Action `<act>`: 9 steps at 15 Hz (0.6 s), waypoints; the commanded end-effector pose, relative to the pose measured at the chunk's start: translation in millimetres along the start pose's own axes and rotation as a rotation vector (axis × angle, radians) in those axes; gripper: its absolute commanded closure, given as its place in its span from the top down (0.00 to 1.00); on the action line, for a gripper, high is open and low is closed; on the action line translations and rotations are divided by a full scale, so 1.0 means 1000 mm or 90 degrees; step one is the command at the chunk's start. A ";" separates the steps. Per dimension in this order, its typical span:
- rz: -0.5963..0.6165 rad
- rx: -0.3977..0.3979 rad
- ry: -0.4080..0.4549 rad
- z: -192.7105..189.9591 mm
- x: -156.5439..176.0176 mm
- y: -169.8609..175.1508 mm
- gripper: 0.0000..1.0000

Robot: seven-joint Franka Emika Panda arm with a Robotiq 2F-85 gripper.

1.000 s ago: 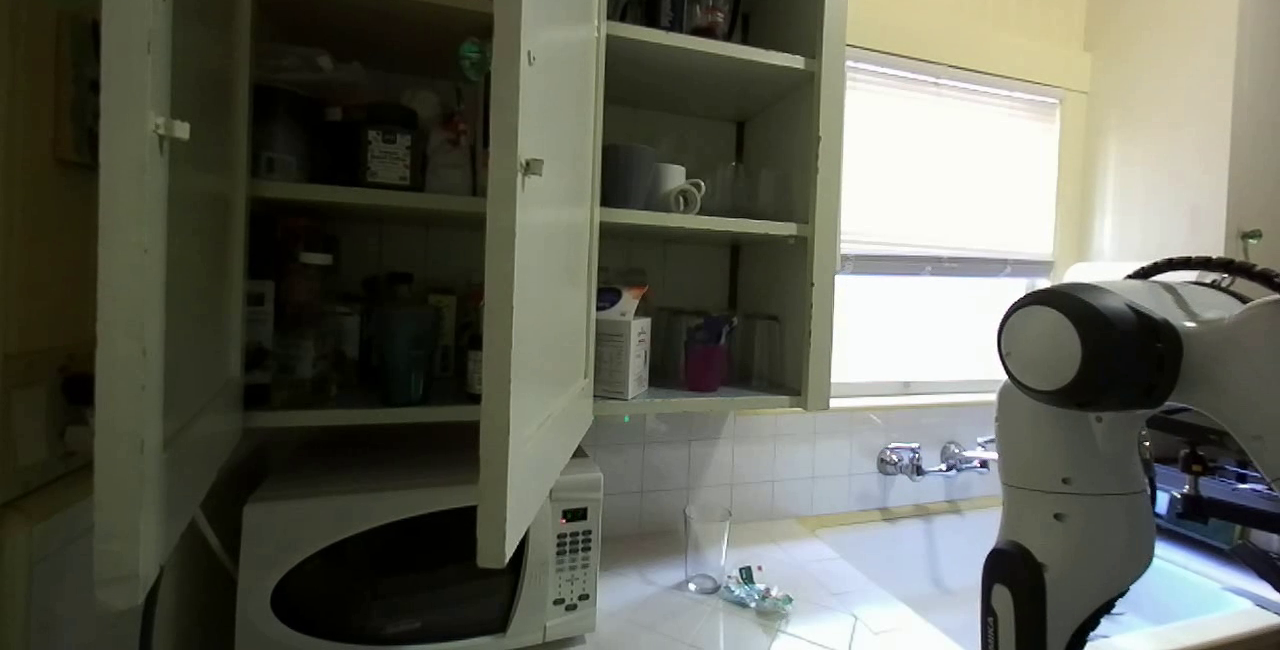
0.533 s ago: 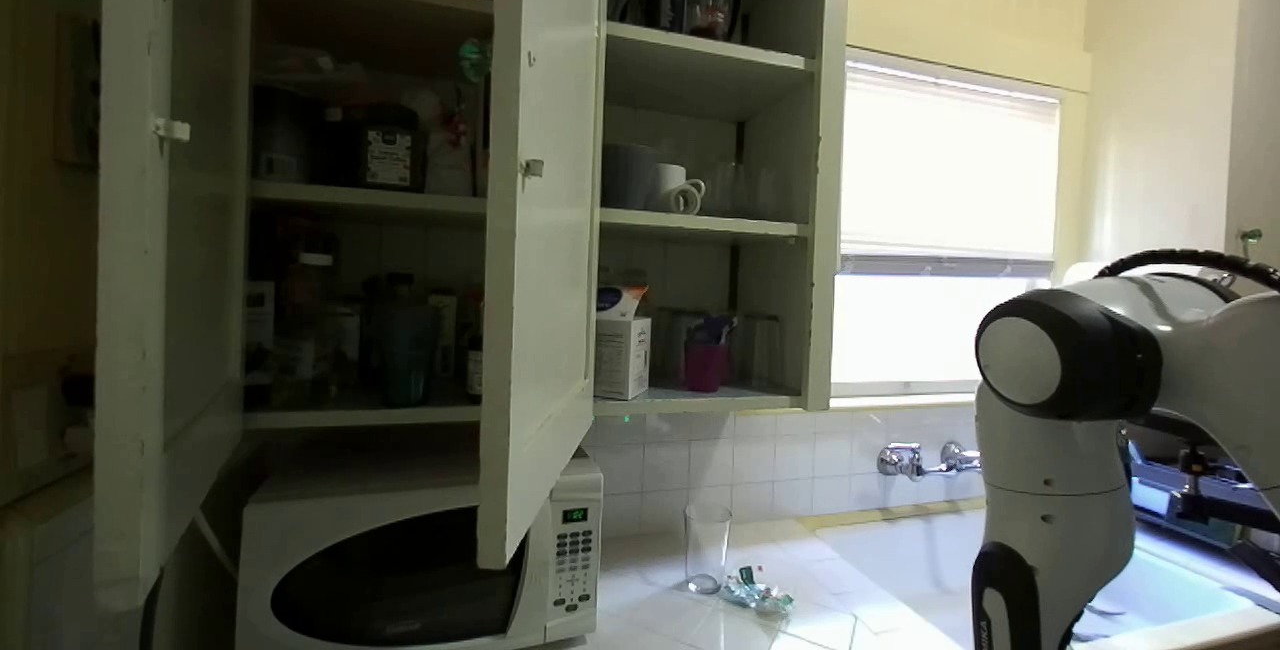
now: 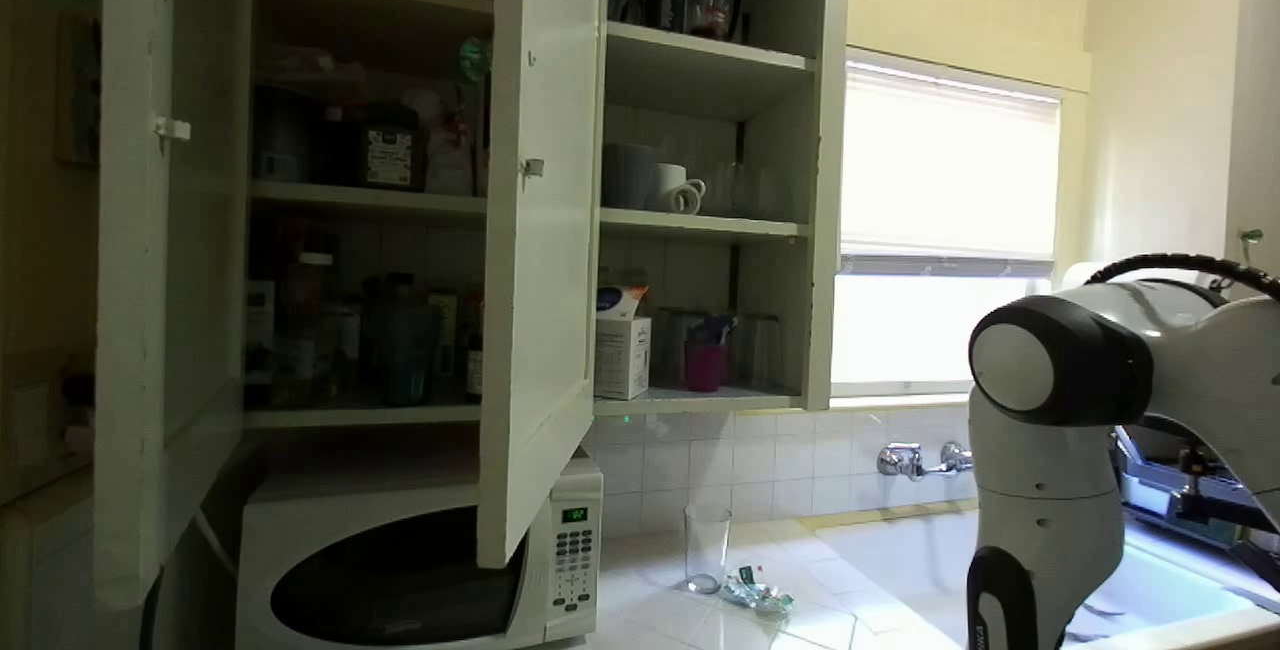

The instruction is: Remove the orange spoon from the drawer.

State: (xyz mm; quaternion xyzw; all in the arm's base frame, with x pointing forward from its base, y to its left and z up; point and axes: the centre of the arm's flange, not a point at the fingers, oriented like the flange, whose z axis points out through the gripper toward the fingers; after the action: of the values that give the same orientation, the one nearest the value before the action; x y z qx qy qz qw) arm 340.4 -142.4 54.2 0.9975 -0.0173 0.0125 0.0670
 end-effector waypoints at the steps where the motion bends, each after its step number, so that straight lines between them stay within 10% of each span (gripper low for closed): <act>1: -0.005 0.006 -0.020 0.012 -0.008 -0.002 0.88; 6: -0.009 0.025 -0.029 0.029 -0.009 -0.002 0.81; 9: -0.013 0.031 -0.029 0.032 -0.005 0.001 0.61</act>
State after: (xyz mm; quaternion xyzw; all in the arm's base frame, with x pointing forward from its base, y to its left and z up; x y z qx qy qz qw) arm 332.2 -138.4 32.7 0.9986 -0.0136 -0.0064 0.0515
